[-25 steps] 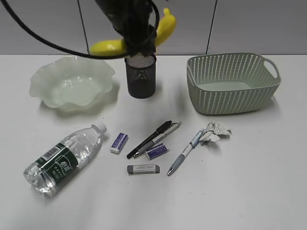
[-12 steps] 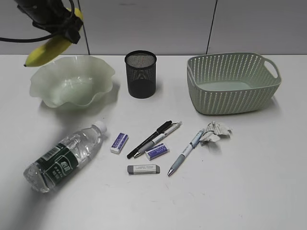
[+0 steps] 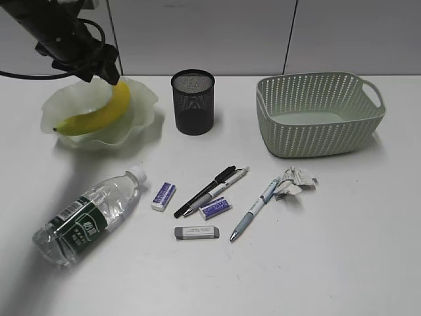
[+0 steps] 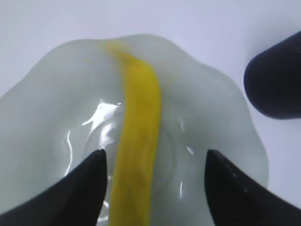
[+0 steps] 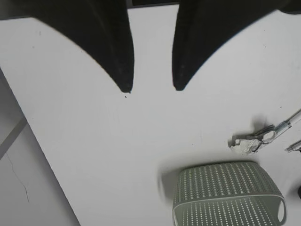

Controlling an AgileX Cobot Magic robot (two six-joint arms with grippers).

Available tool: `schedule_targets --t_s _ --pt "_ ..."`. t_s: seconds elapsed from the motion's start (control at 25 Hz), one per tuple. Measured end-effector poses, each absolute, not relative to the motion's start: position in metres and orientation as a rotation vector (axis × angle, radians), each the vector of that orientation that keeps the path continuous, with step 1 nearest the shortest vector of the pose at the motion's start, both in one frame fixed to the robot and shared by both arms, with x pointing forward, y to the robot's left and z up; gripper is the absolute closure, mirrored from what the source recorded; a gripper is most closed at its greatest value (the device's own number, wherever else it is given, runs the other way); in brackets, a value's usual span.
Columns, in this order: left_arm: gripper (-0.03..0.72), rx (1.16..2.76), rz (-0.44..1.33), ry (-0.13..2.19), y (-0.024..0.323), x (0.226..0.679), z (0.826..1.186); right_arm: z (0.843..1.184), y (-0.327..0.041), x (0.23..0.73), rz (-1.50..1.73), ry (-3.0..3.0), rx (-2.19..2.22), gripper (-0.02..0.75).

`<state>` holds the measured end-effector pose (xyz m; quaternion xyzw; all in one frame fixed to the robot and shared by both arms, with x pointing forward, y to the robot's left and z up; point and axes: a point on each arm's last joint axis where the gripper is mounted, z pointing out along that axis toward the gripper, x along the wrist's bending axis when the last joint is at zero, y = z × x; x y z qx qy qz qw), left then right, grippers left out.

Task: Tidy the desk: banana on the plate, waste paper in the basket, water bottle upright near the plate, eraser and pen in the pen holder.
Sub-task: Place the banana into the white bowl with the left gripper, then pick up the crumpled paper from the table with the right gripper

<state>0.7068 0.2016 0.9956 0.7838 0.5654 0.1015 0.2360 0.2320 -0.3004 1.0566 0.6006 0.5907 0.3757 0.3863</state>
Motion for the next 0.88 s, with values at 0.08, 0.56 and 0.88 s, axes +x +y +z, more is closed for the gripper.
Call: schedule_targets --t_s 0.08,0.56,0.88 --pt "0.189 2.198 0.271 1.553 0.204 0.703 0.998 1.057 -0.300 0.232 0.956 1.504 1.529 0.498" --pt "0.181 2.156 0.426 1.574 0.227 0.616 1.147 1.057 -0.300 0.232 0.961 1.505 1.530 0.498" --pt "0.274 1.926 0.652 1.533 0.254 0.496 1.241 1.057 -0.299 0.232 0.972 1.508 1.533 0.498"
